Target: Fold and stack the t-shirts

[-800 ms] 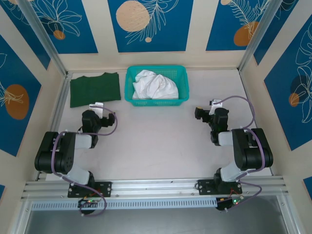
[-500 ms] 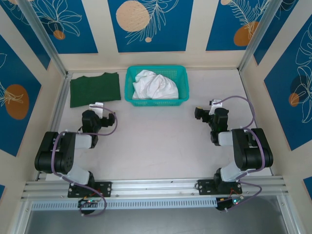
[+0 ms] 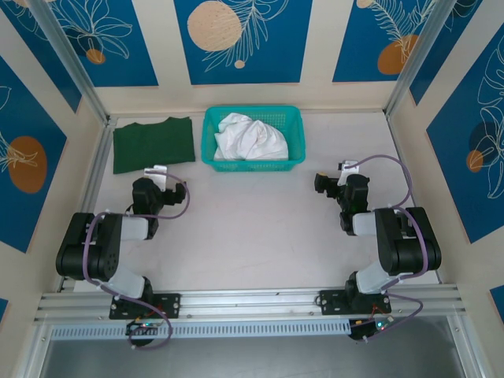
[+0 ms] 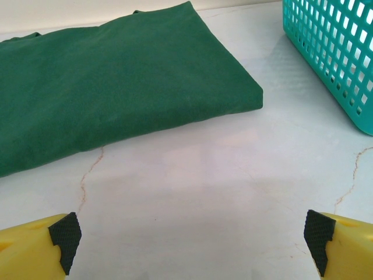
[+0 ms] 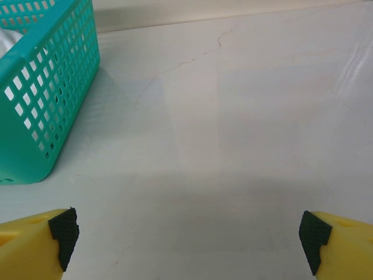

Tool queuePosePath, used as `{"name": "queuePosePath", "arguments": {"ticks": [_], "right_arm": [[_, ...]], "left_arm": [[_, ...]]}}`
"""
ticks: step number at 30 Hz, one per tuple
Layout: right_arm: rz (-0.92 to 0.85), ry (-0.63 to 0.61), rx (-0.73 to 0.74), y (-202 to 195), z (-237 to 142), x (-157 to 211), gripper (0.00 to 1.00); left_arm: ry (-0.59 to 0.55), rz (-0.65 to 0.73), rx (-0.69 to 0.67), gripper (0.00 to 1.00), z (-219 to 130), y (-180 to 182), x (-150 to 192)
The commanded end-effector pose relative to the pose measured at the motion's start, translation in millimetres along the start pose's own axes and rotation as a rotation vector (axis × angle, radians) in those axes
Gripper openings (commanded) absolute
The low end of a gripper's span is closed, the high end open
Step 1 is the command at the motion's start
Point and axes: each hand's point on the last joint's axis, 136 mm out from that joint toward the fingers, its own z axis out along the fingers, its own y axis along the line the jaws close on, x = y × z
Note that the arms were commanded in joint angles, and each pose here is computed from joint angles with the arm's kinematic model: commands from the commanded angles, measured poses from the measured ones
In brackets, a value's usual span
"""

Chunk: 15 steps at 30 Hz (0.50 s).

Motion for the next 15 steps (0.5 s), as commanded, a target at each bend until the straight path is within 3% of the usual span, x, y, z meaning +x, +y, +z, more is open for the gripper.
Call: {"name": "queuePosePath", "arguments": {"ticks": [1, 9, 13, 15], "right_arm": [[0.005, -0.042, -0.006, 1, -2, -10, 0.99], [-0.009, -0.046, -0.002, 4, -5, -15, 0.99], [-0.023, -0.011, 0.043, 5, -18, -40, 0.99], [0.025, -0.038, 0.065, 4, -32, -63, 0.99]], "left_arm": [[-0.022, 0.004, 0.012, 1.0, 0, 1, -5], [-0.013, 0.009, 0.005, 1.0, -1, 1, -8], [0.155, -0.033, -0.119, 1.0, 1, 20, -27], [0.116, -0.059, -0.109, 1.0, -3, 19, -52]]}}
